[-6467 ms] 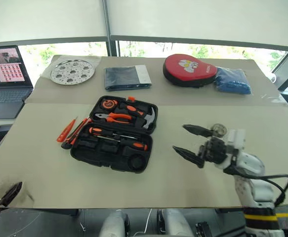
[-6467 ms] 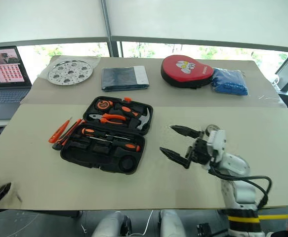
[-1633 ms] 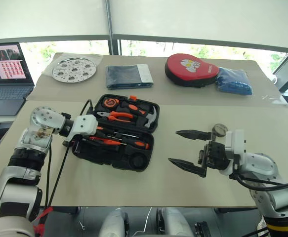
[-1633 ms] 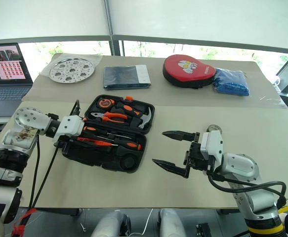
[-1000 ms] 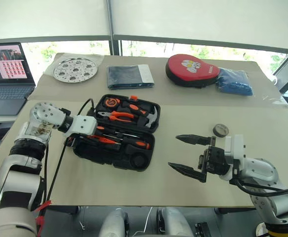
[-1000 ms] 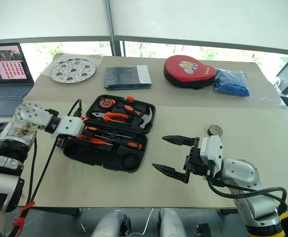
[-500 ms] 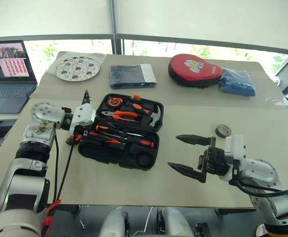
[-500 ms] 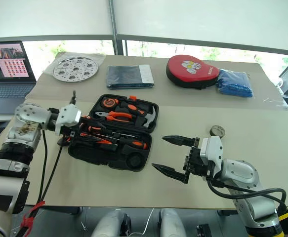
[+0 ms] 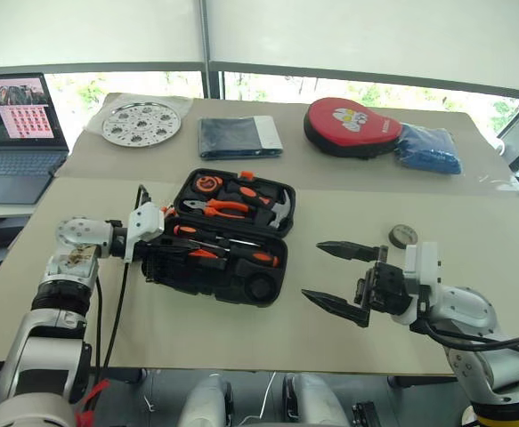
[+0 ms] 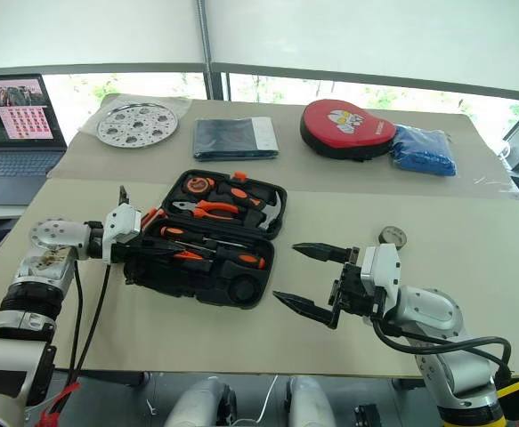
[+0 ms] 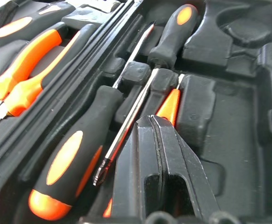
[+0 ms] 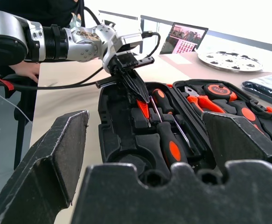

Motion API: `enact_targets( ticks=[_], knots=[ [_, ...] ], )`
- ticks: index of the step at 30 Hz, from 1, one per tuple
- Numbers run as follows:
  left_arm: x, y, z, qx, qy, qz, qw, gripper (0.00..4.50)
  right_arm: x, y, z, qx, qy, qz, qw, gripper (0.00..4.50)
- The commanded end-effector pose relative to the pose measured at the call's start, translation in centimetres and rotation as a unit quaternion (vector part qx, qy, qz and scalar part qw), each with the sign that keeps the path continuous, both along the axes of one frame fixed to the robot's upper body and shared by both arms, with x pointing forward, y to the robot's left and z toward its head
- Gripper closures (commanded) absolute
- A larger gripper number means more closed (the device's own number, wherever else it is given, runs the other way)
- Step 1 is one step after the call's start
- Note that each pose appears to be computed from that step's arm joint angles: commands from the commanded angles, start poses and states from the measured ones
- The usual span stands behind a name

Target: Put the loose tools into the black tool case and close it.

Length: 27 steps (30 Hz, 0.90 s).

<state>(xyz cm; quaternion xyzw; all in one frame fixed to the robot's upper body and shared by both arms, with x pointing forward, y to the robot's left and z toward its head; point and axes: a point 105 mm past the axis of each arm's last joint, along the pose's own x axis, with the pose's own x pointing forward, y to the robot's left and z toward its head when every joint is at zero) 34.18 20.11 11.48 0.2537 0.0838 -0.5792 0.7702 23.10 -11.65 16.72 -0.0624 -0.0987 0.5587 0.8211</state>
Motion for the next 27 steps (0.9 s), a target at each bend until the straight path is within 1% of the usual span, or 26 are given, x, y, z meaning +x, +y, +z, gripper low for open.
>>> enact_targets(
  ticks=[1, 5, 8, 10, 13, 15, 17, 18, 19, 20, 22, 23, 24, 25, 27],
  knots=[
    [0.2, 0.6, -2.2, 0.032, 0.032, 0.033, 0.998, 4.46, -0.2, -0.1, 1.0, 0.006, -0.020, 0.003, 1.000, 0.00],
    [-1.3, 0.7, -3.3, 0.050, 0.041, -0.004, 0.998, 4.46, -0.3, -0.1, 1.0, 0.006, -0.020, 0.002, 1.000, 0.00],
    [-1.6, 1.2, -3.2, 0.040, 0.033, 0.006, 0.999, 4.46, -0.2, -0.3, 1.1, 0.006, -0.023, -0.003, 1.000, 0.00],
    [-1.6, 1.8, -2.4, 0.013, 0.016, 0.031, 0.999, 4.46, -0.1, -0.5, 1.2, 0.010, -0.027, -0.010, 1.000, 0.00],
    [-1.6, 3.2, -0.1, -0.050, -0.025, 0.077, 0.995, 4.46, 0.2, -0.7, 1.2, 0.017, -0.034, -0.022, 0.999, 0.00],
    [-2.3, 5.1, 1.3, -0.084, -0.046, 0.120, 0.988, 4.46, 0.4, -0.9, 1.1, 0.017, -0.038, -0.027, 0.999, 0.00],
    [-3.1, 6.8, 2.6, -0.110, -0.065, 0.176, 0.976, 3.96, 0.6, -1.2, 1.0, 0.016, -0.039, -0.027, 0.999, 0.00],
    [-3.7, 7.6, 3.1, -0.124, -0.065, 0.202, 0.969, 3.78, 0.6, -1.3, 0.9, 0.016, -0.039, -0.027, 0.999, 0.00],
    [-4.4, 8.6, 3.3, -0.133, -0.067, 0.231, 0.961, 3.50, 0.6, -1.4, 0.9, 0.016, -0.039, -0.028, 0.999, 0.00],
    [-5.5, 9.8, 3.2, -0.139, -0.067, 0.268, 0.951, 3.05, 0.6, -1.6, 0.9, 0.017, -0.043, -0.027, 0.999, 0.00],
    [-7.2, 11.8, 3.0, -0.143, -0.069, 0.326, 0.932, 2.44, 0.5, -1.8, 0.9, 0.018, -0.046, -0.027, 0.998, 0.00],
    [-8.9, 13.5, 2.5, -0.148, -0.066, 0.373, 0.913, 2.04, 0.5, -2.0, 0.8, 0.022, -0.041, -0.027, 0.999, 0.00],
    [-11.0, 15.3, 2.1, -0.159, -0.068, 0.430, 0.886, 1.65, 0.6, -2.2, 0.7, 0.022, -0.043, -0.029, 0.998, 0.00],
    [-12.6, 16.6, 1.9, -0.164, -0.070, 0.470, 0.864, 1.29, 0.5, -2.3, 0.6, 0.022, -0.045, -0.030, 0.998, 0.00],
    [-14.8, 17.8, 1.5, -0.165, -0.069, 0.521, 0.834, 0.52, 0.6, -2.5, 0.4, 0.018, -0.050, -0.034, 0.998, 0.00]
  ],
)
